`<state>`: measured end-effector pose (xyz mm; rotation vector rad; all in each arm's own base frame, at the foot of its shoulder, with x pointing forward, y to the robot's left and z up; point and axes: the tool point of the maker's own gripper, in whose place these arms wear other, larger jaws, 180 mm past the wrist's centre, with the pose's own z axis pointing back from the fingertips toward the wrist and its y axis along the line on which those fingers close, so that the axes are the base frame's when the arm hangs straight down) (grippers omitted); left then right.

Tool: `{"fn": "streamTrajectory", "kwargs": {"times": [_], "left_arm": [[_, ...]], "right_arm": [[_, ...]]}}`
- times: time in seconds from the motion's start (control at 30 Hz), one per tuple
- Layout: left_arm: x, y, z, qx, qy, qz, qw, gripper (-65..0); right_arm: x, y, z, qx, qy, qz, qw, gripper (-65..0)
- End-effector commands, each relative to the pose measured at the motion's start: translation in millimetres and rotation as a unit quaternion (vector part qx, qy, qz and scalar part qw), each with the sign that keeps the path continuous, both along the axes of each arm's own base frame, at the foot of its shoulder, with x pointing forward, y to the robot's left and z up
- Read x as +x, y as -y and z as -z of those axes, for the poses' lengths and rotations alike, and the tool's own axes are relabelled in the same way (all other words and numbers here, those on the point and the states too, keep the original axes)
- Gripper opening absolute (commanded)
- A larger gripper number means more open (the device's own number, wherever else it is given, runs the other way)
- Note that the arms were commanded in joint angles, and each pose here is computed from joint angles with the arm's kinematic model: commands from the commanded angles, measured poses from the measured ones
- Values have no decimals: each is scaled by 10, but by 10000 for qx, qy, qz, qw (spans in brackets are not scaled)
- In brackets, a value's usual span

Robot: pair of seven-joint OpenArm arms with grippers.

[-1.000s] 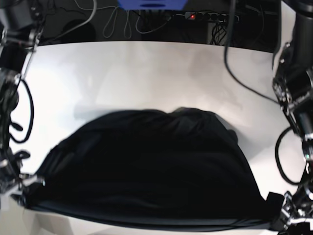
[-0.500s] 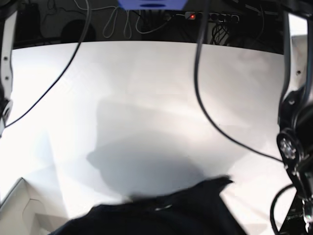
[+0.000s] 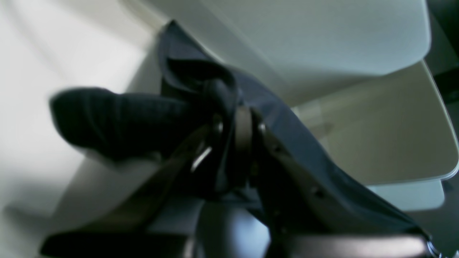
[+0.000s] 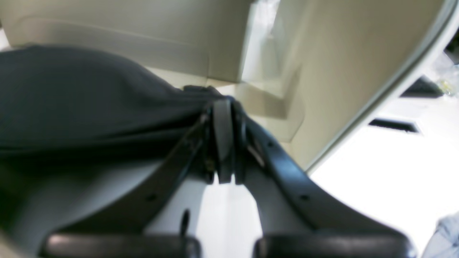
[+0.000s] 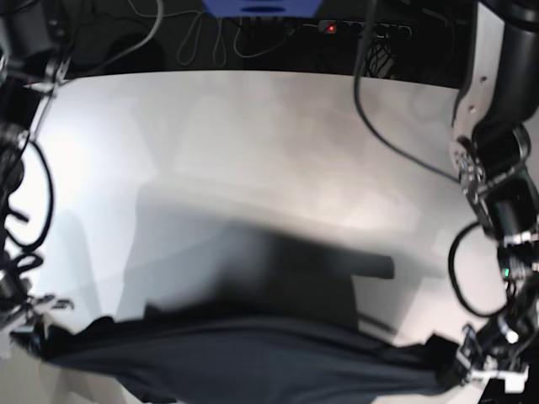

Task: Layout the t-shirt on the table in an organized manner, then fold the t-shirt properly
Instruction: 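Lift the shirt high with both grippers and shake it out, then lay the black shirt down flat, drawing both grippers apart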

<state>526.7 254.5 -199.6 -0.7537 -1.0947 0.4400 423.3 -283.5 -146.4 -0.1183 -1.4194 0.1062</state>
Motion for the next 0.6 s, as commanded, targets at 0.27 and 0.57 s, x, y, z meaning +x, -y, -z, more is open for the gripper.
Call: {"fn": "streamTrajectory", "kwargs": {"times": [0.27,0.57], "left_arm": [[-1119,-157,1500,-308,-1289,-170,9910,-649],[-1836,-334,2008,-708,-1934,-323,9780,-645]], "right_arm": [[-742,-255,1271,831,-1079,196,9905,-650],[-1244,-332,1823,957,-1792,259,9788,-650]]}}
